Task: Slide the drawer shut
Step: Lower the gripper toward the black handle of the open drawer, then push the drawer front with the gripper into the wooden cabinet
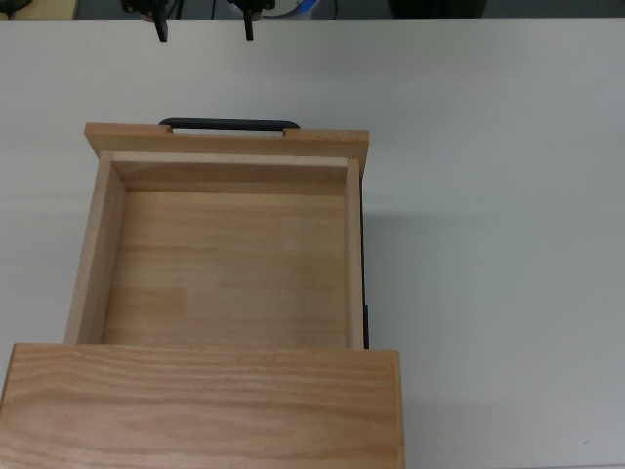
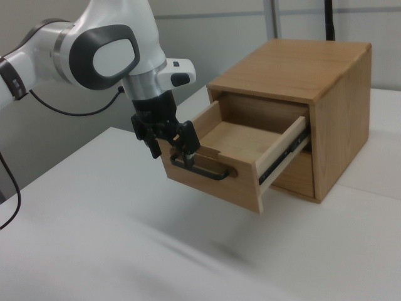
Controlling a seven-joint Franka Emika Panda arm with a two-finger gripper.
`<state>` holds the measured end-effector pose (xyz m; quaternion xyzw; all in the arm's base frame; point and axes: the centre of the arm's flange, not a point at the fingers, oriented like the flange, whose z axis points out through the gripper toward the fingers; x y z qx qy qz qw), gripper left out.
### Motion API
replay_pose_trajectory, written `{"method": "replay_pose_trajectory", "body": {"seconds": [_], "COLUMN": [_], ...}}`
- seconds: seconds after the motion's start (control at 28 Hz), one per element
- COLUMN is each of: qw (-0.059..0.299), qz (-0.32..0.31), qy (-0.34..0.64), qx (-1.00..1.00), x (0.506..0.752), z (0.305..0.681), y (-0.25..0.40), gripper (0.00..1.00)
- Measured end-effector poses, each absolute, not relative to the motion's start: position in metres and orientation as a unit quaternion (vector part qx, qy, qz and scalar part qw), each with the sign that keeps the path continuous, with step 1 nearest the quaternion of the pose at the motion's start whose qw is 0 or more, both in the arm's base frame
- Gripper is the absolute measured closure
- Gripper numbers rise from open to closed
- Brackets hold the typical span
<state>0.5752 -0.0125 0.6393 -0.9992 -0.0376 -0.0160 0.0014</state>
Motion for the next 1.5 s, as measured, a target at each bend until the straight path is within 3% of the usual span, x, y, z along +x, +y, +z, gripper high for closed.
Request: {"method": "replay_pose_trajectory", "body": {"seconds": [0.18,0.29,0.39,0.93,1.07,1.5], "qw": [0.003,0.005,0.006,0.007,-0.009,-0.041], "qz": [-0.012,-0.008,-0.003,0.011,0.024,0.006], "qy": [-0.033,-0.028,-0.027,-0.03,-0.042,-0.033], "qx": [-0.999,-1.0,-1.0,-0.999,-0.999,-0.999], "x": [0.581,0.587,0.592,0.601,0.609,0.641], "z": [0.63,0.62,0.611,0.593,0.576,0.533], "y": [-0.014,-0.015,-0.016,-0.015,-0.006,0.011], "gripper": [0.0,0.09,0.26,0.83,0.99,0.99]}}
